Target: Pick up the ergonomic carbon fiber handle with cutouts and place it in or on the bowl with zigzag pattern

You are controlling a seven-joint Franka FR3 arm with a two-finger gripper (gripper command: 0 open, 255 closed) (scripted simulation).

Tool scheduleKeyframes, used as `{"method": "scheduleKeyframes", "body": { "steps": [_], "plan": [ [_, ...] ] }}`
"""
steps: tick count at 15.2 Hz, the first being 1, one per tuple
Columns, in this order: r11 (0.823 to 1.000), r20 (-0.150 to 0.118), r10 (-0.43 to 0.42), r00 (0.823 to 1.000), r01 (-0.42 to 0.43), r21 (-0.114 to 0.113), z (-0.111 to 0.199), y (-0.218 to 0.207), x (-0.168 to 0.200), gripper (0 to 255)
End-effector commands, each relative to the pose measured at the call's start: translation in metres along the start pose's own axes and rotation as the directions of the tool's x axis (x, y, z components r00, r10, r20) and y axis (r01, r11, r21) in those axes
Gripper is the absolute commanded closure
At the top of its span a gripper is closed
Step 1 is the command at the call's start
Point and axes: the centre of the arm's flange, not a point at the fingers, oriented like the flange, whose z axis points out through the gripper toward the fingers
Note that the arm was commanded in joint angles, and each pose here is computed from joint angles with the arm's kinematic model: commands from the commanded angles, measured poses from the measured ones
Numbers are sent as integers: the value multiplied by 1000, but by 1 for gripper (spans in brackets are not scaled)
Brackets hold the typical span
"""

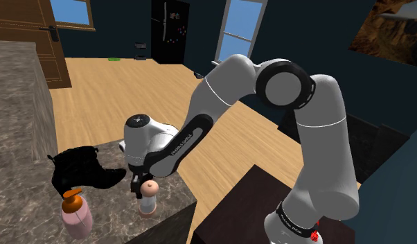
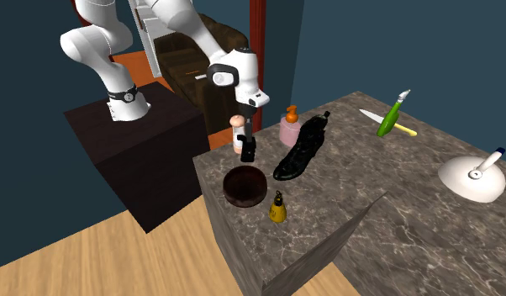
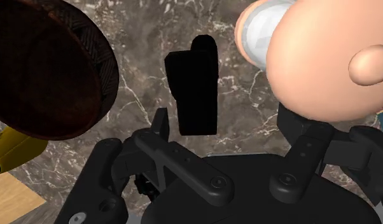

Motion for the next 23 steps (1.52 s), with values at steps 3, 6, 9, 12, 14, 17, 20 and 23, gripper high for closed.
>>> {"method": "scheduleKeyframes", "body": {
  "steps": [3,6,9,12,14,17,20,23],
  "plan": [
    [997,-1,-76,997,76,-15,8,-2,-8,0],
    [997,-1,-76,997,76,-15,24,-2,-8,0],
    [997,-1,-76,997,76,-15,32,-2,-8,0],
    [997,-1,-76,997,76,-15,32,-2,-8,0],
    [997,-1,-76,997,76,-15,32,-2,-8,0],
    [997,-1,-76,997,76,-15,32,-2,-8,255],
    [997,-1,-76,997,76,-15,32,-2,-8,255],
    [997,-1,-76,997,76,-15,32,-2,-8,255]
  ]
}}
